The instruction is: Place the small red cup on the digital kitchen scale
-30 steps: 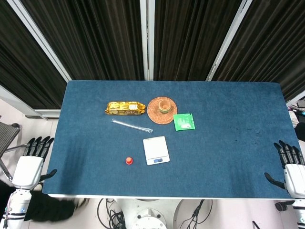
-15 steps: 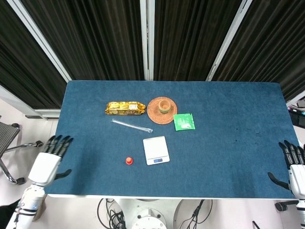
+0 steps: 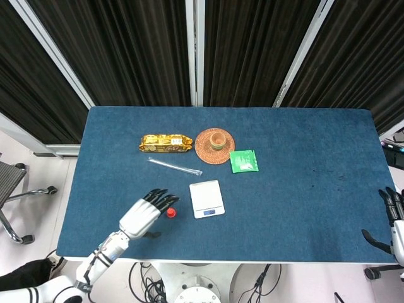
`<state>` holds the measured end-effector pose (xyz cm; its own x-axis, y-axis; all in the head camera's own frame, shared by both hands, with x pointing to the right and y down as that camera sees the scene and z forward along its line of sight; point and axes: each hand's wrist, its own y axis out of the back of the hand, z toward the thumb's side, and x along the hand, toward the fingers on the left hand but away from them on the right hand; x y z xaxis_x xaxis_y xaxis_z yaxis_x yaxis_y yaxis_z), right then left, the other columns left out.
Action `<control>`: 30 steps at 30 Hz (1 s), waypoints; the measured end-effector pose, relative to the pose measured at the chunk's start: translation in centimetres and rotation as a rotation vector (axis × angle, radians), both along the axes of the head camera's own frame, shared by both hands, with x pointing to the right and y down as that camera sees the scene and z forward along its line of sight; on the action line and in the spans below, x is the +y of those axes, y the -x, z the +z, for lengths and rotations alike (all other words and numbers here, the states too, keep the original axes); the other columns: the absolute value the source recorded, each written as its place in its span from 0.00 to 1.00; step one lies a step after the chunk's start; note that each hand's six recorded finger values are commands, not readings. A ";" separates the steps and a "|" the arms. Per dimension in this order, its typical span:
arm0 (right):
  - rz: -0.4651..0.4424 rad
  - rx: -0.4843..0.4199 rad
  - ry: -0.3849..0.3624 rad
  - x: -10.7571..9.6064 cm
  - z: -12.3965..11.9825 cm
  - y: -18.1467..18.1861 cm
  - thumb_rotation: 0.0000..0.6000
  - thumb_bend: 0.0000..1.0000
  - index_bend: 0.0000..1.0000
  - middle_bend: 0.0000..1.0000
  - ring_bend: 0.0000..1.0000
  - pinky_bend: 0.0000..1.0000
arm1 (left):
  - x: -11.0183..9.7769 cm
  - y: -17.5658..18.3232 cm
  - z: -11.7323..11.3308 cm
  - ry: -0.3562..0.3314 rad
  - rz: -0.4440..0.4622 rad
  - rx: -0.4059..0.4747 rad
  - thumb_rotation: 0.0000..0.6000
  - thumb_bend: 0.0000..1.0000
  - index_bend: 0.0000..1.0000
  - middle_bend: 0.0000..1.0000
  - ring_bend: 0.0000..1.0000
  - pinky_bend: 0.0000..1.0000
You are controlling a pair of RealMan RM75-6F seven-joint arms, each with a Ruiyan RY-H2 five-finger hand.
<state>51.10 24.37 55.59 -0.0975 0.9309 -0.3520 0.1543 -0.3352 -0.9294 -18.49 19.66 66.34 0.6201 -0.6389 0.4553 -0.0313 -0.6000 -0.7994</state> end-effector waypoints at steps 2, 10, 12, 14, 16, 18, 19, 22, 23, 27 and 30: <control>0.007 0.002 -0.003 0.0 -0.2 -0.3 1.00 0.11 0.00 0.00 0.00 0.00 | -0.1 -1.0 1.0 0.008 0.012 -0.012 1.00 0.12 0.19 0.22 0.13 0.27; 0.033 0.005 0.006 0.2 -0.1 -1.2 1.00 0.12 0.00 0.00 0.00 0.00 | -0.5 -2.1 3.8 0.015 0.007 -0.055 1.00 0.16 0.26 0.29 0.20 0.36; 0.034 0.006 0.006 0.2 0.0 -1.2 1.00 0.12 0.00 0.00 0.00 0.00 | -0.6 -2.1 4.4 0.006 0.006 -0.071 1.00 0.17 0.27 0.30 0.22 0.38; 0.034 0.007 0.007 0.2 0.0 -1.3 1.00 0.12 0.00 0.00 0.00 0.00 | -0.7 -2.1 4.9 -0.003 0.008 -0.089 1.00 0.17 0.29 0.32 0.23 0.40; 0.036 0.007 0.009 0.2 0.1 -1.3 1.00 0.12 0.00 0.00 0.00 0.00 | -0.7 -2.0 5.1 -0.010 0.013 -0.105 1.00 0.18 0.31 0.35 0.27 0.45; 0.039 0.007 0.014 0.2 0.2 -1.4 1.00 0.12 0.00 0.00 0.00 0.00 | -0.7 -1.9 5.4 -0.014 0.015 -0.121 1.00 0.20 0.34 0.38 0.31 0.49; 0.040 0.006 0.016 0.2 0.3 -1.4 1.00 0.12 0.00 0.00 0.00 0.00 | -0.7 -1.8 5.5 -0.013 0.014 -0.126 1.00 0.21 0.35 0.40 0.33 0.51; 0.043 0.005 0.025 0.2 0.6 -1.5 1.00 0.12 0.00 0.00 0.00 0.00 | -0.7 -1.7 5.7 -0.009 0.006 -0.135 1.00 0.24 0.39 0.45 0.40 0.57; 0.043 0.006 0.028 0.2 0.7 -1.5 1.00 0.12 0.00 0.00 0.00 0.00 | -0.7 -1.6 5.8 -0.008 0.005 -0.138 1.00 0.24 0.40 0.46 0.42 0.59; 0.046 0.010 0.030 0.0 0.9 -1.6 1.00 0.13 0.00 0.00 0.00 0.00 | -0.8 -1.5 6.1 0.001 0.001 -0.149 1.00 0.27 0.43 0.49 0.47 0.64; 0.047 0.010 0.032 -0.1 1.0 -1.6 1.00 0.13 0.00 0.00 0.00 0.00 | -0.8 -1.6 6.3 0.013 0.006 -0.155 1.00 0.30 0.46 0.52 0.50 0.66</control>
